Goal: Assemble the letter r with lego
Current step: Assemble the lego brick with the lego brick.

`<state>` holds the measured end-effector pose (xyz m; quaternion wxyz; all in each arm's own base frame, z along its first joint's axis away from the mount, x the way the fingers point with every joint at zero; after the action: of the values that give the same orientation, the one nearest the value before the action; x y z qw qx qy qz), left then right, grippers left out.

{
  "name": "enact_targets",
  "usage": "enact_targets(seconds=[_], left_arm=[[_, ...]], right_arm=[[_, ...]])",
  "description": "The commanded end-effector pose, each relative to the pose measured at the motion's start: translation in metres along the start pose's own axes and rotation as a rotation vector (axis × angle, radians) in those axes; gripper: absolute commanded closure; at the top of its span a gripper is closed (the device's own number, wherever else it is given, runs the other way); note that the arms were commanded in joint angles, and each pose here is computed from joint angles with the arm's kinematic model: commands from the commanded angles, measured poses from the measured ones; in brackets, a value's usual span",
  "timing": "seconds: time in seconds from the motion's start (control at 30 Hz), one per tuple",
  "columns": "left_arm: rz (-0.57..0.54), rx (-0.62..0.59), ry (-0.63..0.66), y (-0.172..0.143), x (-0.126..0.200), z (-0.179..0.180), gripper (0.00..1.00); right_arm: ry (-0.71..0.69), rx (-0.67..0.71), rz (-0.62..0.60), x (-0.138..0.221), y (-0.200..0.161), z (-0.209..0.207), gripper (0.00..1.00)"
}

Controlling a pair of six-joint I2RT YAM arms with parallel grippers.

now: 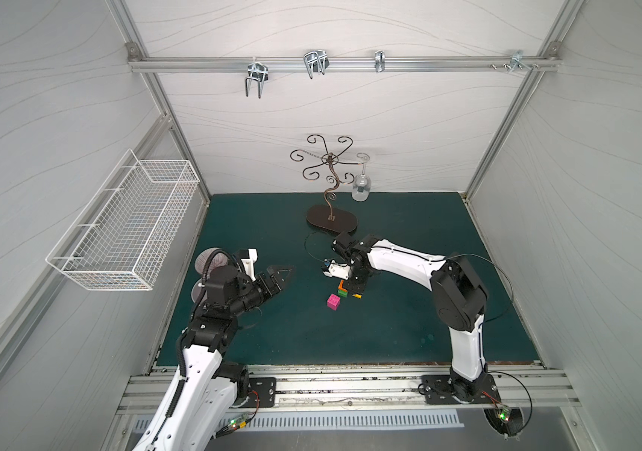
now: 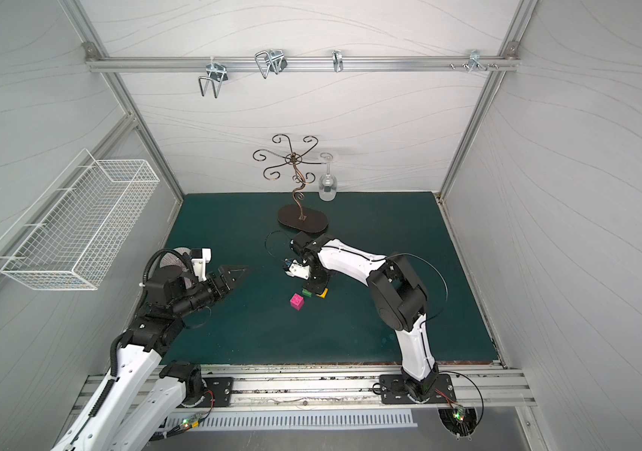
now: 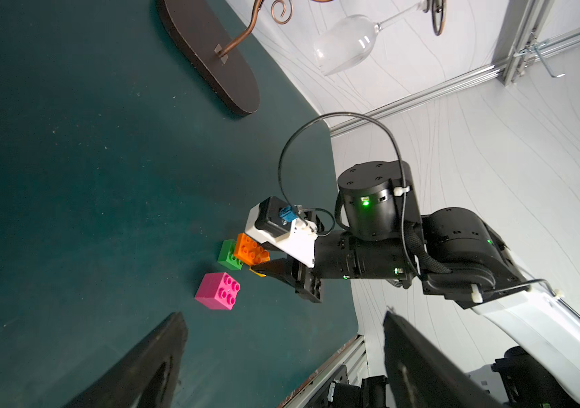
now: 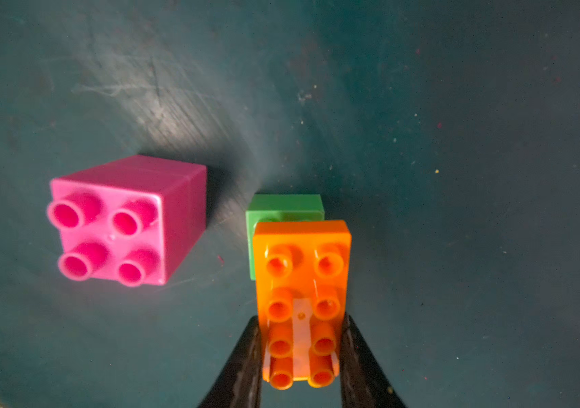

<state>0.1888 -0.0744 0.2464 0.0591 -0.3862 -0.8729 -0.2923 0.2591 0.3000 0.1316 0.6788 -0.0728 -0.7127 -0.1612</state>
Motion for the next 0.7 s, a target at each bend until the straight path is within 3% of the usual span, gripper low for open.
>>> enact_targets(seconds=[0.0,0.67], left_arm=[[-0.024,-0.023,-0.051,0.004,0.001,-0.008,0.11],[-0.009,-0.015,-0.031,-0.002,-0.002,-0.003,0.08]], right_arm=[[0.005,0.001,0.050,-0.002,-0.003,0.006,1.00],[-0.051,-0.018,0.140,-0.018,0.000,0.002,1.00]])
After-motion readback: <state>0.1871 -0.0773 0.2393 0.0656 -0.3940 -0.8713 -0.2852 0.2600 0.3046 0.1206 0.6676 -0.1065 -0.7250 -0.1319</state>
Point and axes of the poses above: each gripper's point midway between its finger pads, its own x axis back along the fingers, its own z axis along the line the jaws close on, y = z × x, the point moved 8 cm from there along x, back along the fingers, and after that the axes turned 3 degrees about -x, right-handed, at the moved point
